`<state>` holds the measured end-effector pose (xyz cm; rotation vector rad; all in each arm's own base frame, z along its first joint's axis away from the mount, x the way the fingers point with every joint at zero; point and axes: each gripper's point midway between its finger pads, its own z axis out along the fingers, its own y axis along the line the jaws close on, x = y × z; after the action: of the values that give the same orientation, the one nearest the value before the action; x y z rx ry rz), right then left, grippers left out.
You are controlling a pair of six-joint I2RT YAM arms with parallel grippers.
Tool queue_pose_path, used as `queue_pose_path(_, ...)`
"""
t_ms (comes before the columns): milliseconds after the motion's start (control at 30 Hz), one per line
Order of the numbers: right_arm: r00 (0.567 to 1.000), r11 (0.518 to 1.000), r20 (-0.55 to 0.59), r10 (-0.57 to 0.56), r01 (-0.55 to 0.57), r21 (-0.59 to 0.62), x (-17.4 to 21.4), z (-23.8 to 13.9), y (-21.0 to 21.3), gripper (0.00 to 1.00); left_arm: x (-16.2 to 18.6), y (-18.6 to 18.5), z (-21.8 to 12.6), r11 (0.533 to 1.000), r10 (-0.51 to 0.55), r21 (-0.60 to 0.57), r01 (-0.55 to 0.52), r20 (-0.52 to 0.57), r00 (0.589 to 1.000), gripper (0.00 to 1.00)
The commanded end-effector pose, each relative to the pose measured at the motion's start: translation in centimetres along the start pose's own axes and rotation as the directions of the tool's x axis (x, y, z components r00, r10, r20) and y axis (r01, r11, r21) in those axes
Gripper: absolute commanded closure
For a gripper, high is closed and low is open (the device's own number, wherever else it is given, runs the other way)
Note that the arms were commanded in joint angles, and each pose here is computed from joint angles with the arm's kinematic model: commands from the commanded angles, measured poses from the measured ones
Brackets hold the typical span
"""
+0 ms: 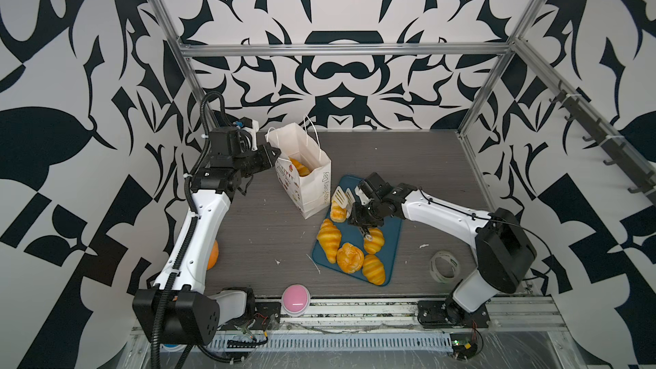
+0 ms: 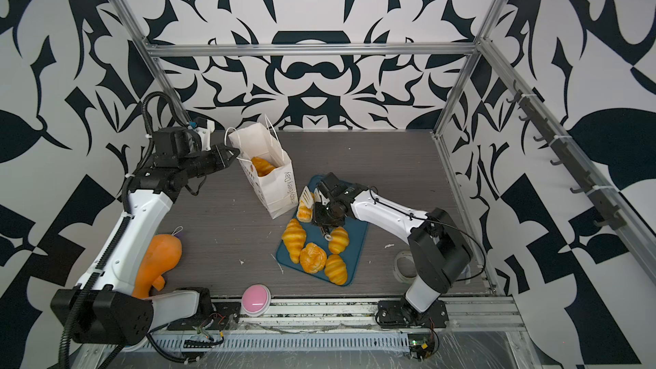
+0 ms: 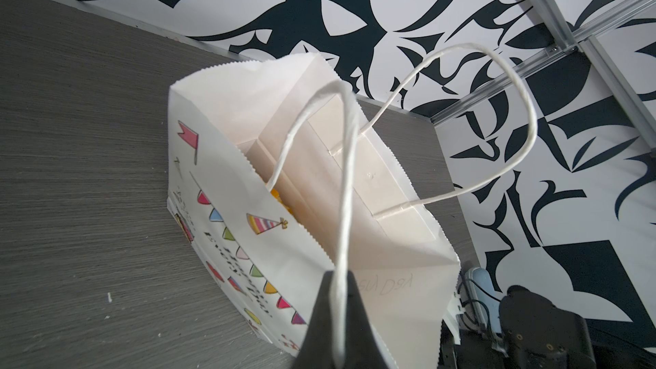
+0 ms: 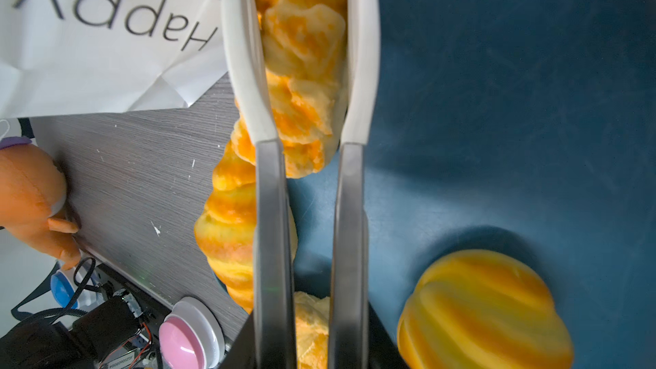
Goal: Place the fake bread into the paper bag
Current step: 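Close the right tongs around the pale puffy roll, then lift the pale roll with the tongs and carry it toward the bag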
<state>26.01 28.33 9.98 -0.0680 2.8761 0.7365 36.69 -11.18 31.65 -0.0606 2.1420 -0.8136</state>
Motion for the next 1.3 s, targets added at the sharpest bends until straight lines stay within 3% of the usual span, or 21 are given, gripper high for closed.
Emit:
queue_pose_path(0,0.994,0.998,0.1,-0.031,0.035,-0.044,-1.7,-3.2,1.0,0.66,0.3,0.3,0.1,1.0,-0.009,-0.005,0.009,-0.007,1.0,1.0)
queue_pose_path(333,0.98,0.997,0.195,-0.025,0.038,-0.062,-3.3,-8.1,-0.6,0.67,0.4,0.3,0.2,1.0,-0.012,0.0,0.012,-0.01,1.0,1.0)
queue_pose_path(667,0.946,0.985,0.312,-0.085,0.126,-0.114,-4.8,-13.2,0.9,0.67,0.4,0.2,0.2,1.0,-0.014,0.005,0.014,-0.012,1.0,1.0)
queue_pose_path(1267,0.827,0.871,0.526,-0.198,0.394,-0.292,-5.0,-22.0,7.8,0.66,0.4,0.3,0.2,1.0,-0.013,0.0,0.013,-0.011,1.0,1.0)
